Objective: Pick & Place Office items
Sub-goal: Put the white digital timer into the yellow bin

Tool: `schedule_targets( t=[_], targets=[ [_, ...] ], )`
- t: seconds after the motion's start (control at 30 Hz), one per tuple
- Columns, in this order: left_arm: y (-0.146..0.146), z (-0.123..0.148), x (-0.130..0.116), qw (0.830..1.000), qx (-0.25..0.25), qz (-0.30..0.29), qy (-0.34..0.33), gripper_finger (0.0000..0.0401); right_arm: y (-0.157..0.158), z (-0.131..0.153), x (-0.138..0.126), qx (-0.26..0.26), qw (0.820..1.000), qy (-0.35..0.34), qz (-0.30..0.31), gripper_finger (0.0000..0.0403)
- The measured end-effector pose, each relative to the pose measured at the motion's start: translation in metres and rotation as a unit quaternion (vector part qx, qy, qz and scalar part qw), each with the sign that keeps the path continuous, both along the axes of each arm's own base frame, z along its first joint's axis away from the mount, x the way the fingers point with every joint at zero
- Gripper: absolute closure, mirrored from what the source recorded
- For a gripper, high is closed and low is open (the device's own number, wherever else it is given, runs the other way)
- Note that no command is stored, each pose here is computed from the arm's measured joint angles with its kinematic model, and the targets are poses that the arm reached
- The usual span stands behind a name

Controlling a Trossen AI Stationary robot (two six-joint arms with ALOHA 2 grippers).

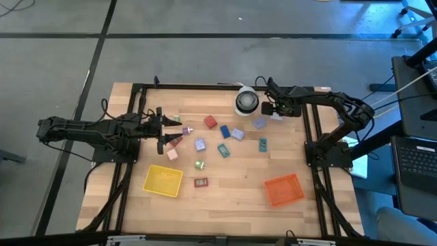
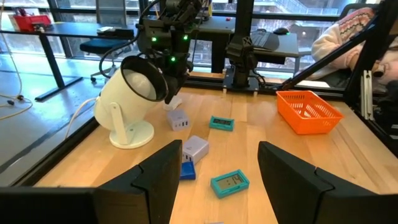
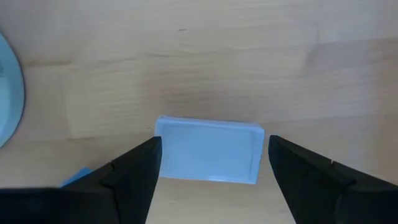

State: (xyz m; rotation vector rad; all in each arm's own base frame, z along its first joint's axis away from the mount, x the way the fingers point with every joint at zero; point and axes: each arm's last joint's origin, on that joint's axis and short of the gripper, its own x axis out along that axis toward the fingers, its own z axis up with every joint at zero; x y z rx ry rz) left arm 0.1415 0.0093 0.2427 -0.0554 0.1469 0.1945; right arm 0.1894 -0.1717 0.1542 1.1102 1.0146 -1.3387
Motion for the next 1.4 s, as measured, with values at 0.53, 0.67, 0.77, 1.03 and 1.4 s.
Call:
schedule_targets(
  t=[0.53,0.67,0.77,1.03,1.4],
  targets=[
    [0.0,0.0,0.0,1.0,0.004,-0.001,0.001,0.0193,0.003,0.0,0.006,-0.005,1.0,-0.016,-0.001,0.0107],
    [0.0,0.0,0.0,1.0,0.004,-0.001,0.001,0.0193,0.002,0.0,0.006,-0.007,1.0,-0.014,-0.003,0.0107],
    [0.0,0.0,0.0,1.0,0.004,-0.001,0.001,0.0193,0.002,-0.003,0.006,-0.003,1.0,-0.008,0.0,0.0107],
    [0.0,-0.001,0.0,1.0,0.004,-0.001,0.004,0.0193,0.002,-0.015,0.01,0.001,1.0,0.026,0.005,0.0107],
    [0.0,-0.001,0.0,1.0,0.004,-0.001,0.008,0.0193,0.002,-0.016,0.009,0.003,0.999,0.033,0.002,0.0106]
  ],
)
